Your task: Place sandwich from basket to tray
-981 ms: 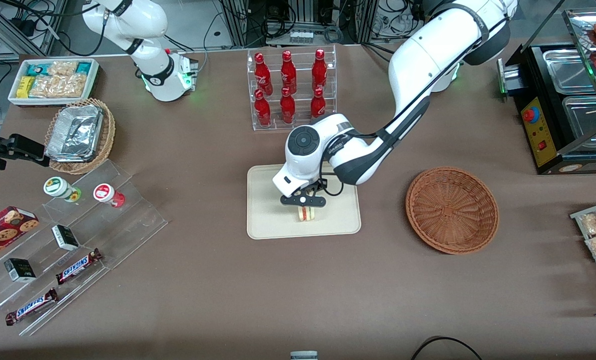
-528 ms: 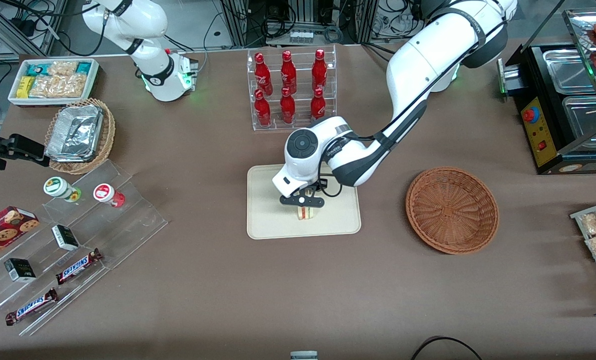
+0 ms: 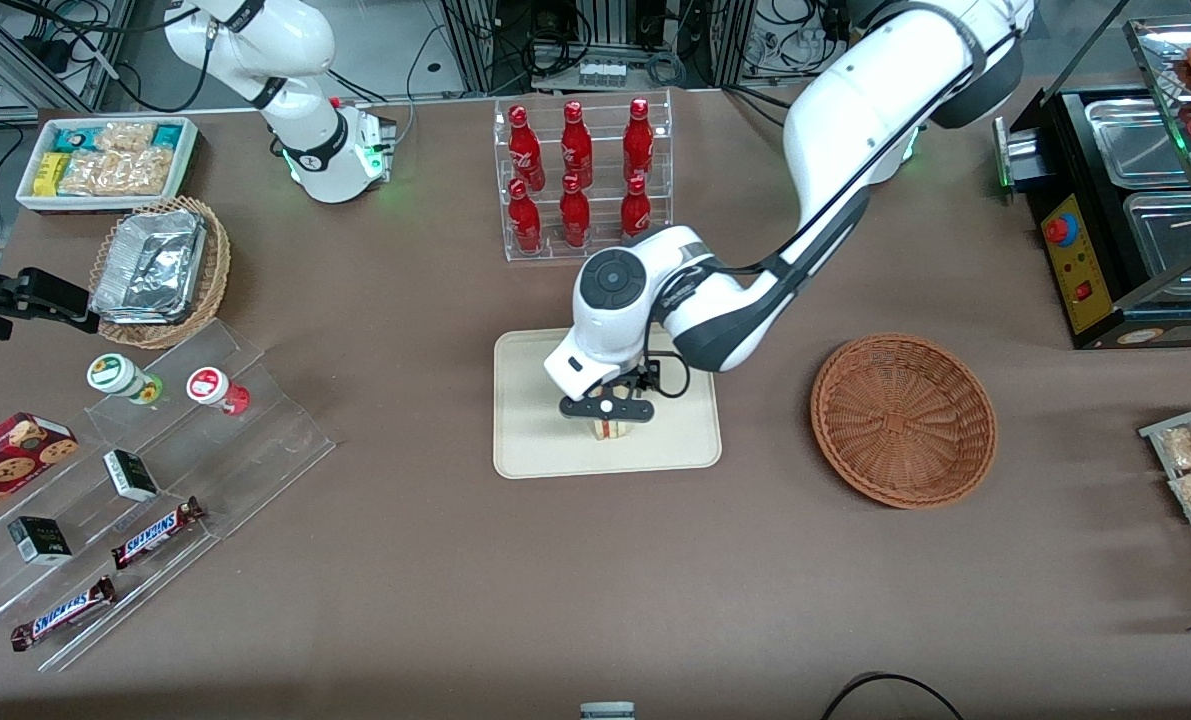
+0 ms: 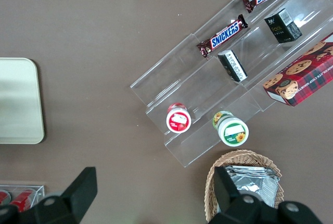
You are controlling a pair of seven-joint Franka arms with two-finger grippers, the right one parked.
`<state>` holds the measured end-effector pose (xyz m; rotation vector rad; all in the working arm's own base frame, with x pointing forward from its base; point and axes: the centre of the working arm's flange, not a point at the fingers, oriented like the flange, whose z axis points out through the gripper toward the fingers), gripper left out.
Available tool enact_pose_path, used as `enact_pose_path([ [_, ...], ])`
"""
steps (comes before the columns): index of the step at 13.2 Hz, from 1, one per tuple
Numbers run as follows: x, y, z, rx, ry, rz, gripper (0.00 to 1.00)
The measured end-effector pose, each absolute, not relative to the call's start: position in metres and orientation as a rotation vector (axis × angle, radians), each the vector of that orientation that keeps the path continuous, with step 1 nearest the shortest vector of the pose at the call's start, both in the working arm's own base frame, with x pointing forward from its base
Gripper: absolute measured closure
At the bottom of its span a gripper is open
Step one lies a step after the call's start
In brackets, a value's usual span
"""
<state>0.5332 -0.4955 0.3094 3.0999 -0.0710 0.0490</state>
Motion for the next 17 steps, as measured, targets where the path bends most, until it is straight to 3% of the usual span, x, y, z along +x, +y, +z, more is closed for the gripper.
enact_pose_path([
  [3,0.548,-0.467,0.368,3.099,0.040,0.058,0.00],
  [10,0.573,-0.347,0.499,3.118,0.244,-0.014,0.00],
  [17,0.578,-0.272,0.560,3.141,0.389,0.048,0.00],
])
